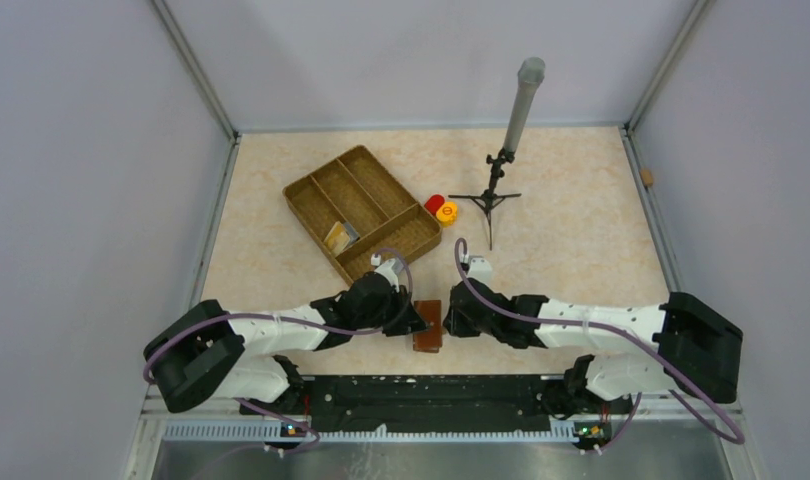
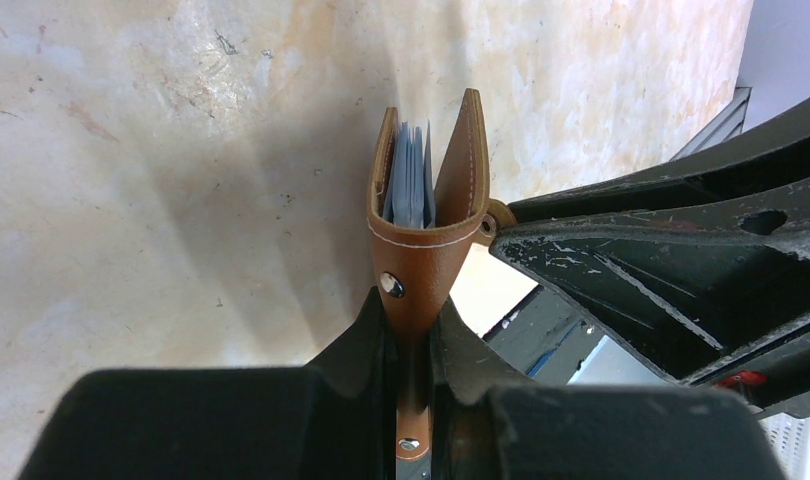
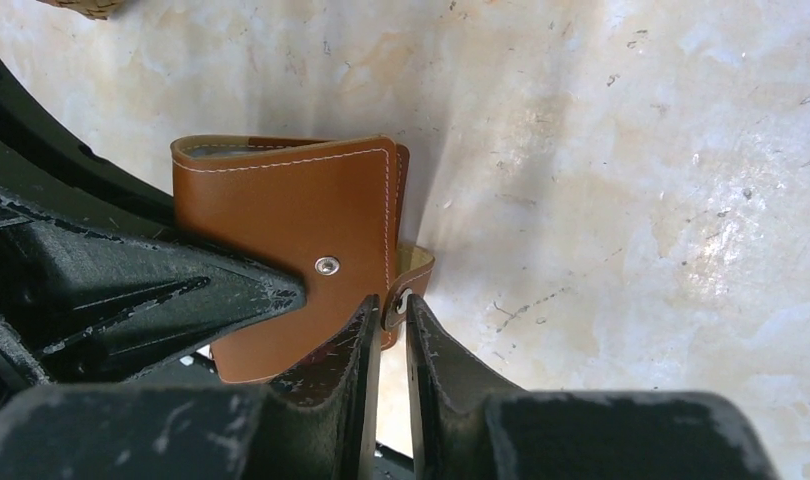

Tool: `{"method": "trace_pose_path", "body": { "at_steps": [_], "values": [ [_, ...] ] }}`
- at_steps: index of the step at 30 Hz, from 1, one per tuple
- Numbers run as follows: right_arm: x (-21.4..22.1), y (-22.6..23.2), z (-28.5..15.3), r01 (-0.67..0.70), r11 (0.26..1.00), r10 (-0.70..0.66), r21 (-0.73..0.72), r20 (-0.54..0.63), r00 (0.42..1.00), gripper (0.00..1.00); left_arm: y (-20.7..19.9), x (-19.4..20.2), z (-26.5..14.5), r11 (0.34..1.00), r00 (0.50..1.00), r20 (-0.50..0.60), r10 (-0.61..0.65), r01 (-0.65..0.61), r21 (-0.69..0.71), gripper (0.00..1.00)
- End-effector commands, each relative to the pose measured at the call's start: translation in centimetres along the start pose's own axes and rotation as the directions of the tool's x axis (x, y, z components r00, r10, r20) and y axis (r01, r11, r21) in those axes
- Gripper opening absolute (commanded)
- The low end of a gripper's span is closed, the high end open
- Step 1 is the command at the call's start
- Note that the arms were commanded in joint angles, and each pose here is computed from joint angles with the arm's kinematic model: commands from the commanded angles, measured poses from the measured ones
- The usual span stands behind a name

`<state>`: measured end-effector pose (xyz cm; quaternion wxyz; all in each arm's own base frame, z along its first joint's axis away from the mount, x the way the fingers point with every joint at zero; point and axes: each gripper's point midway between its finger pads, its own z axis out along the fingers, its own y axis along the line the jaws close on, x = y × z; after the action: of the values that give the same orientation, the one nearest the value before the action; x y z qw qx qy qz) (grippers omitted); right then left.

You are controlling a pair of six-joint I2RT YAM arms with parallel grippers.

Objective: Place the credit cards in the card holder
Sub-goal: Close the card holder at the center of the board.

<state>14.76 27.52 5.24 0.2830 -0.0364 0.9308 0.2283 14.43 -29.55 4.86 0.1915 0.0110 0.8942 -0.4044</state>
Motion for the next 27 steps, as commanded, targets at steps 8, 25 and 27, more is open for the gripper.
{"method": "trace_pose_path", "body": {
  "at_steps": [8, 25, 27],
  "values": [
    [-0.4, 1.1, 0.1, -0.015, 1.0, 0.015, -0.007, 0.008, 1.0, 0.0, 0.0, -0.4, 0.1, 1.0, 1.0, 0.007, 0.026, -0.026, -0.012, 0.0],
    [-0.1, 4.5, 0.9, -0.001, 0.982, 0.002, -0.188, 0.004, 1.0, 0.0, 0.0, -0.2, 0.1, 1.0, 1.0, -0.002, 0.028, -0.028, -0.004, 0.0],
    [-0.3, 5.1, 1.0, -0.006, 0.976, 0.009, -0.219, 0.013, 1.0, 0.0, 0.0, 0.0, 0.1, 1.0, 1.0, -0.006, 0.025, -0.025, -0.004, 0.0]
  ]
}}
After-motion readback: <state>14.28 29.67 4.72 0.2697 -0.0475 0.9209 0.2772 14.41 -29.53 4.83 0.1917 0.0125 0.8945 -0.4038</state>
